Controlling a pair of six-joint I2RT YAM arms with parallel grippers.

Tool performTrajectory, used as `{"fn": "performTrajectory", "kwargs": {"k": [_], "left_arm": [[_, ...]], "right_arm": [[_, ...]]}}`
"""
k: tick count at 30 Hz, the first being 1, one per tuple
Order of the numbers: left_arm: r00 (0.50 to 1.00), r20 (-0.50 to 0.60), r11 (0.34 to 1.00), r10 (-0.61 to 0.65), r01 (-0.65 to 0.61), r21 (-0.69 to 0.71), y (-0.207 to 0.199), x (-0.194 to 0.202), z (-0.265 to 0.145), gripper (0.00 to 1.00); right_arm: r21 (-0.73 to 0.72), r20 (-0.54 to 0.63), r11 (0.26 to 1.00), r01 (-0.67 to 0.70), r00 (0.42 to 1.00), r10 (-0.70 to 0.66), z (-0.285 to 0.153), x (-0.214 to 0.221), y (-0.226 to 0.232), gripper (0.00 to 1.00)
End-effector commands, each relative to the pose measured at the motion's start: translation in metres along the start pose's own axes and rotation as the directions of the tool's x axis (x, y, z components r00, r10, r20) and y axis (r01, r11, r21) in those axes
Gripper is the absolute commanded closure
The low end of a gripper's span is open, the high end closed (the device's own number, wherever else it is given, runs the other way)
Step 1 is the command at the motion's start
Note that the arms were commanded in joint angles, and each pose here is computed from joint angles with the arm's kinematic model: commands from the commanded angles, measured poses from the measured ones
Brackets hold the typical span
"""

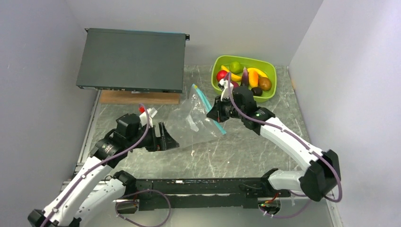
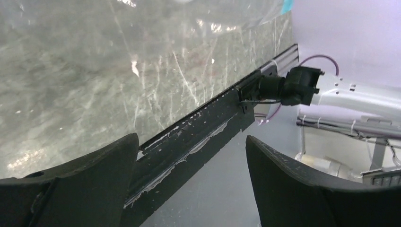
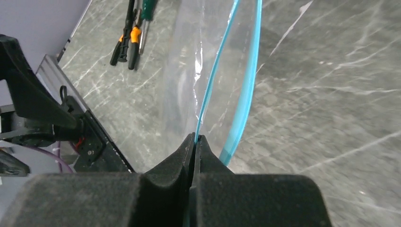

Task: Place the food in the zip-top bag and seal the zipper
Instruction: Pick up the zipper food storage bag at the center of the board, then open the zipper of the food storage bag at the center of the board.

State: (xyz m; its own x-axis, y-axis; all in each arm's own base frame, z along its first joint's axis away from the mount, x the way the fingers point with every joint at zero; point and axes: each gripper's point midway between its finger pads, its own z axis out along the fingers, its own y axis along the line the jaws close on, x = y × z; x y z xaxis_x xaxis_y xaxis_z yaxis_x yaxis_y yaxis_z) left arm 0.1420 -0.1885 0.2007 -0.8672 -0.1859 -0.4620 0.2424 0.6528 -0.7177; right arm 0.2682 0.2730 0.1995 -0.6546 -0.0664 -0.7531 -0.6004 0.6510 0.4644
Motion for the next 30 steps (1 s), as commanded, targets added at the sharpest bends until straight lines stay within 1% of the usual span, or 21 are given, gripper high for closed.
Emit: {"fn": "performTrajectory", "kwargs": {"k": [1,3,5,10,14,16,17,20,23,25,27,30], "left_arm": [[0.996,0.089,0.995,-0.006,-0.004,0.104,-0.051,-0.023,0.004,0.13],[0.997,0.079,0.993,0.0,-0.009,0.12,-0.065,-0.022,0.007,0.14],[0.996,0.092,0.994,0.006,-0.016,0.11,-0.076,-0.026,0.008,0.17],[0.989,0.147,0.997,-0.016,0.004,0.079,-0.087,-0.037,-0.001,0.19],[0.981,0.174,0.995,-0.087,0.078,0.061,-0.077,-0.036,-0.001,0.24],[0.975,0.184,0.991,-0.126,0.115,0.067,-0.072,-0.034,0.001,0.29],[0.973,0.19,0.99,-0.134,0.124,0.067,-0.069,-0.032,0.002,0.32],[0.967,0.21,0.99,-0.142,0.137,0.037,-0.056,-0.029,0.003,0.41],[0.965,0.221,0.99,-0.138,0.142,0.0,-0.045,-0.026,0.0,0.46],[0.957,0.25,0.988,-0.144,0.152,-0.014,-0.039,-0.029,0.0,0.49],[0.951,0.264,0.984,-0.16,0.173,-0.027,-0.034,-0.029,-0.001,0.52],[0.938,0.28,0.974,-0.204,0.224,-0.04,-0.028,-0.028,0.0,0.55]], "right_arm": [[0.103,0.037,0.987,0.124,0.991,-0.128,-0.044,-0.022,0.009,1.0],[0.075,0.049,0.988,0.133,0.989,-0.137,-0.052,-0.023,0.023,1.0],[0.031,0.065,0.99,0.137,0.988,-0.139,-0.052,-0.019,0.04,1.0],[-0.12,0.096,0.985,0.126,0.989,-0.115,-0.036,0.002,0.082,1.0],[-0.184,0.121,0.977,0.106,0.989,-0.084,-0.02,0.019,0.107,1.0],[-0.203,0.124,0.973,0.106,0.989,-0.082,-0.011,0.028,0.116,1.0],[-0.203,0.107,0.974,0.103,0.991,-0.082,-0.007,0.035,0.118,1.0],[-0.236,0.12,0.966,0.106,0.99,-0.079,0.0,0.038,0.132,1.0],[-0.271,0.11,0.957,0.104,0.991,-0.076,0.005,0.043,0.146,1.0],[-0.278,0.112,0.955,0.104,0.991,-0.075,0.009,0.044,0.153,1.0],[-0.272,0.115,0.957,0.101,0.991,-0.072,0.013,0.044,0.158,1.0],[-0.26,0.131,0.96,0.099,0.989,-0.066,0.017,0.043,0.163,1.0]]}}
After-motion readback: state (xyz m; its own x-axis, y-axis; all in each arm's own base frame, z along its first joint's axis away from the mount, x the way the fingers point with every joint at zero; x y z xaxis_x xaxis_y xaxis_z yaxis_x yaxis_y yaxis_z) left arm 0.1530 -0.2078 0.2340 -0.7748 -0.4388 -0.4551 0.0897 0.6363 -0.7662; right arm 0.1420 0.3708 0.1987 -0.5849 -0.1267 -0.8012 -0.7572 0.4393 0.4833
